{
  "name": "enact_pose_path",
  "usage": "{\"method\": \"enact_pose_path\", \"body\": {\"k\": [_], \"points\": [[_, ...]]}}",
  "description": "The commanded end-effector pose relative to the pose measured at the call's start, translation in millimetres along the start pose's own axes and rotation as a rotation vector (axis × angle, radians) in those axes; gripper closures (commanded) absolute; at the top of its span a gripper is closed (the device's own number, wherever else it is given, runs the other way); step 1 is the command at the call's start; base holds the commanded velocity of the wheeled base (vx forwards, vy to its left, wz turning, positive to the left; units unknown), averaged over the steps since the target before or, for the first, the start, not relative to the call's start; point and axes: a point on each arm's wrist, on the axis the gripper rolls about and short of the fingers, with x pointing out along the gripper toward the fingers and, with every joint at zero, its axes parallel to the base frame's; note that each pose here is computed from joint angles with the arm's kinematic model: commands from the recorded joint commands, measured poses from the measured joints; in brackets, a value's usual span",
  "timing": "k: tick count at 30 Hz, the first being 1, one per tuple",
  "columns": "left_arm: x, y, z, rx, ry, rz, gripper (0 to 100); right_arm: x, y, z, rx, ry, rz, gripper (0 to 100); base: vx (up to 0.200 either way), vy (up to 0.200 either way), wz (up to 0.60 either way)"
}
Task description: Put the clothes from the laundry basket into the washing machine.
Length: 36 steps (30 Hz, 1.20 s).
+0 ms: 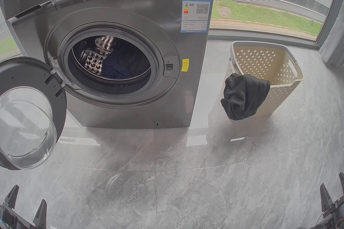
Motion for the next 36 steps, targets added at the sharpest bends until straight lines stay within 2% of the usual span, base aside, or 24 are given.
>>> {"method": "enact_pose_path", "body": {"k": [1, 18, 24, 36], "points": [[0.3, -0.1, -4.7, 0.001, 0.005, 0.0, 0, 0.7, 0.1, -6.1, -0.024, 0.021, 0.014, 0, 0.0, -0.2, 0.0], [0.3, 0.0, -4.7, -0.001, 0.005, -0.002, 0, 0.7, 0.1, -6.1, -0.024, 0.021, 0.013, 0, 0.0, -0.2, 0.0], [0.3, 0.0, -4.7, 0.001, 0.005, -0.002, 0, 0.6, 0.1, -6.1, -0.024, 0.019, 0.014, 0, 0.0, 0.0, 0.0], [0.3, 0.0, -4.7, -0.001, 0.005, -0.002, 0, 0.6, 0.1, -6.1, -0.024, 0.019, 0.013, 0, 0.2, 0.0, 0.0]]}}
